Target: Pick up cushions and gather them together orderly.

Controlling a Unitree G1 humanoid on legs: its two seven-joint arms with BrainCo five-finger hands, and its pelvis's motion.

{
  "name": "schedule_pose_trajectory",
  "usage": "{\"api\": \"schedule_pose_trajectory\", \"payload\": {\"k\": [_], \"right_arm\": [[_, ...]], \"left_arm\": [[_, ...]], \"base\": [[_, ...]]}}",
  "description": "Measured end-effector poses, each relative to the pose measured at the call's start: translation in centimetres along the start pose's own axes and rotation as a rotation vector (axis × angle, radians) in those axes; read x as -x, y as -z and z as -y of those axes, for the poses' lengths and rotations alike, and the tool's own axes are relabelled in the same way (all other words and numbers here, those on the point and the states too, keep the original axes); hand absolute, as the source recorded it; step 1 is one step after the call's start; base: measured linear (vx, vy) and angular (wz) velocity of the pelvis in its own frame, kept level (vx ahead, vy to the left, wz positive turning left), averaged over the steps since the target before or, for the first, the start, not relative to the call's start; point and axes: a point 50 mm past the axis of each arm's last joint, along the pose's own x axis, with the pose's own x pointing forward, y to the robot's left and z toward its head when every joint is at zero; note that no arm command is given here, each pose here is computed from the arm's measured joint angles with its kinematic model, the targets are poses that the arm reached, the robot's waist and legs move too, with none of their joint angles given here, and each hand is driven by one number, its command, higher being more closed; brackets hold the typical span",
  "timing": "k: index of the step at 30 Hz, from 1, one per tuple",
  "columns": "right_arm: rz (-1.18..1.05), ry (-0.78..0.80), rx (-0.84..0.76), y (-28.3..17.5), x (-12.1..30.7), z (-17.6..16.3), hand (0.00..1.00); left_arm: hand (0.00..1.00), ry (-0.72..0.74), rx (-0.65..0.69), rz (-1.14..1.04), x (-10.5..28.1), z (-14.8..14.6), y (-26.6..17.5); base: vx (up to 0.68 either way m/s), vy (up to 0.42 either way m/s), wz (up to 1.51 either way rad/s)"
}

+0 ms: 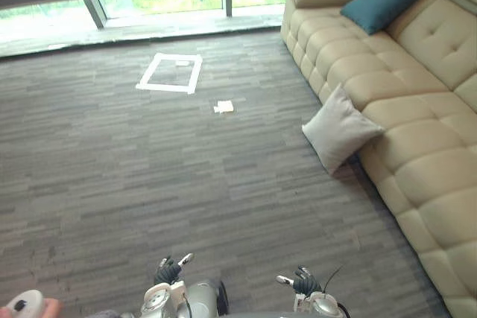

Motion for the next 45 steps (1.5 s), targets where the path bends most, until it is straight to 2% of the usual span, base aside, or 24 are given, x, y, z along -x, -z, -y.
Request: {"api": "schedule_pose_trajectory", "payload": {"k": [7, 10, 14, 18, 21, 27, 31, 34, 39, 45], "right_arm": [[0.084, 0.046, -0.057, -1.8, 0.0, 1.2, 0.00], [0.083, 0.056, -0.035, -2.1, -0.3, 1.9, 0.00], [0.101, 0.063, -0.019, -3.0, -0.5, 2.3, 0.00], [0.069, 0.004, 0.014, -2.5, -0.7, 0.4, 0.00], [0.045, -0.013, -0.021, -1.9, -0.6, -0.4, 0.00], [0.027, 0.000, -0.002, -1.2, -0.4, -0.2, 0.00], [-0.002, -0.054, 0.014, 0.0, 0.0, -1.9, 0.00], [0.033, -0.081, 0.028, -0.9, -0.1, -2.4, 0.00], [0.066, -0.075, 0.027, -1.7, -0.2, -2.0, 0.00], [0.080, 0.010, -0.021, -2.5, -0.7, 0.7, 0.00]], "left_arm": [[0.00, 0.078, -0.013, -0.046, 0.0, 2.9, 0.8], [0.00, 0.111, -0.029, -0.064, 0.2, 3.9, 1.3], [0.00, 0.098, -0.028, -0.051, 0.1, 3.7, 0.9], [0.00, 0.071, 0.001, 0.000, 0.0, 2.9, -0.2], [0.00, 0.076, 0.013, 0.022, 0.1, 3.2, -0.6], [0.00, 0.077, 0.013, 0.028, 0.1, 3.3, -0.5], [0.00, 0.052, -0.013, 0.029, -0.2, 2.1, -0.9], [0.00, 0.050, -0.018, 0.017, -0.3, 2.3, -0.8], [0.00, 0.053, -0.012, -0.015, -0.4, 2.6, -0.3], [0.00, 0.085, -0.057, -0.043, -0.4, 3.5, 0.3]], "base": [[0.49, 0.013, 0.34], [0.76, -0.151, 0.38], [0.59, -0.159, -0.15], [0.52, -0.050, -0.96], [0.41, 0.100, -1.39], [0.44, 0.326, -1.34], [0.36, 0.358, -1.24], [0.19, 0.287, -1.45], [0.14, 0.097, -0.85], [0.33, -0.119, 0.06]]}}
